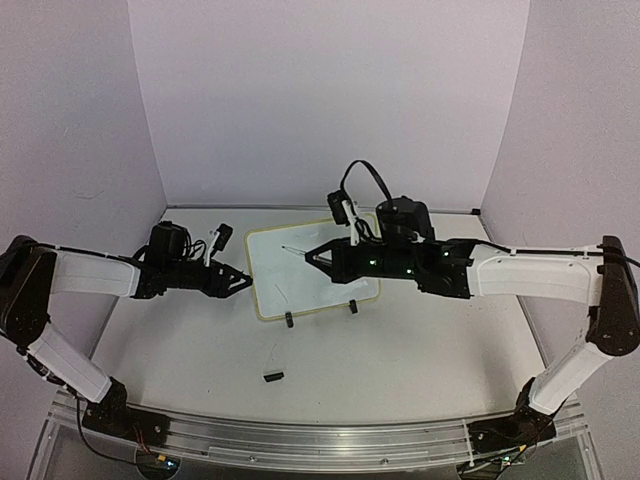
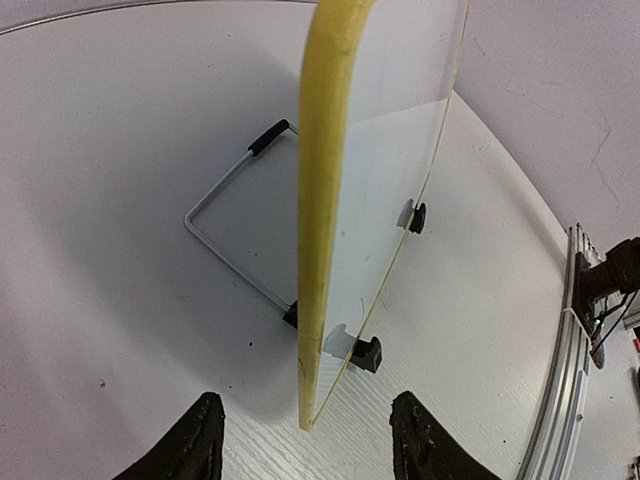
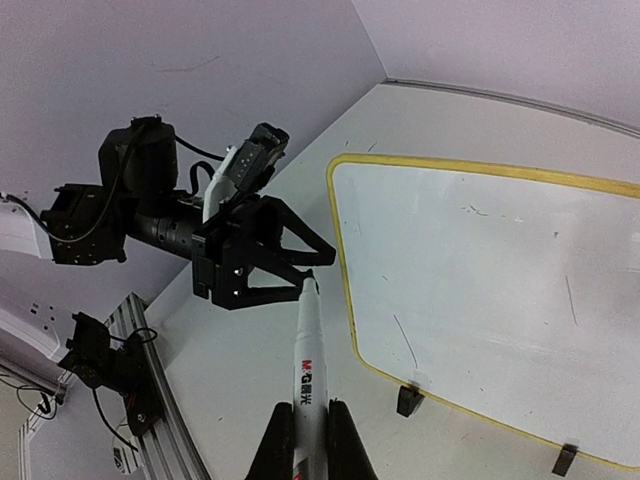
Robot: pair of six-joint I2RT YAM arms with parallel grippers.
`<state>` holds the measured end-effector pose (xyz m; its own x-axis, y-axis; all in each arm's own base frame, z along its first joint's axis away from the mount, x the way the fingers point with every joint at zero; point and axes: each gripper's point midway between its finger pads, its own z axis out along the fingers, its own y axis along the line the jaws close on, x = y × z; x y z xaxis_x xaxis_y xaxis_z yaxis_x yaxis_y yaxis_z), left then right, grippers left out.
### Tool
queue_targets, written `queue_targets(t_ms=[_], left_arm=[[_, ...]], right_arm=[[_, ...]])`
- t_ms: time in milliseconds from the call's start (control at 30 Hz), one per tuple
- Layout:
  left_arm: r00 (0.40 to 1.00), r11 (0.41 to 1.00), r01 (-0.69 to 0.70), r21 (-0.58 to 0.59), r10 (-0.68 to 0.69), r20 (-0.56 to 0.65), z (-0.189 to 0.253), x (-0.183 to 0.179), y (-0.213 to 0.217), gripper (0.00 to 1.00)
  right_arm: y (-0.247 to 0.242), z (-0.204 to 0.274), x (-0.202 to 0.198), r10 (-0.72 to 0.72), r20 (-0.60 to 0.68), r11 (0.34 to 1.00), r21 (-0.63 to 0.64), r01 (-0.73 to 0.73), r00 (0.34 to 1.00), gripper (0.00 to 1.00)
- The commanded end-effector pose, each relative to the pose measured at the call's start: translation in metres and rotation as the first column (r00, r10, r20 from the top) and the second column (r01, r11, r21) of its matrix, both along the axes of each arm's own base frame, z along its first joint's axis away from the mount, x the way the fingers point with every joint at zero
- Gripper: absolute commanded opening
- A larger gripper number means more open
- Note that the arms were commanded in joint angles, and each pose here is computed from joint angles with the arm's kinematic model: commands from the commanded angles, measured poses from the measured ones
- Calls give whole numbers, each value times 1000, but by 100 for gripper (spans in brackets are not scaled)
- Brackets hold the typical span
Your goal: Write a sentence on the whiteboard
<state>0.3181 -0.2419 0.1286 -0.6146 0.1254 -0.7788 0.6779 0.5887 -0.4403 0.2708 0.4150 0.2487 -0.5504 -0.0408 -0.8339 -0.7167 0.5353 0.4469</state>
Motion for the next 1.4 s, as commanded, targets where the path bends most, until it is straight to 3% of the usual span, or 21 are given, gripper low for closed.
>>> queue_targets(t_ms=[0,533,800,1367], left_arm=[[992,999,33,-25,-29,127,22,20,-9,54],[987,994,105,-33,-100,124,6,28,-23,14],[987,993,115,-17,-112,114,-7,27,-23,1],[988,994,110,9,-110,107,-15,25,-19,0]], right_arm=[[19,2,6,22,56,999,-48,-20,998,0],[62,-20,41,76,21,996,-52,-75,997,0],[68,-20,55,83,26,996,-43,-82,996,0],[77,-28,78,49,33,998,-48,-48,998,0]])
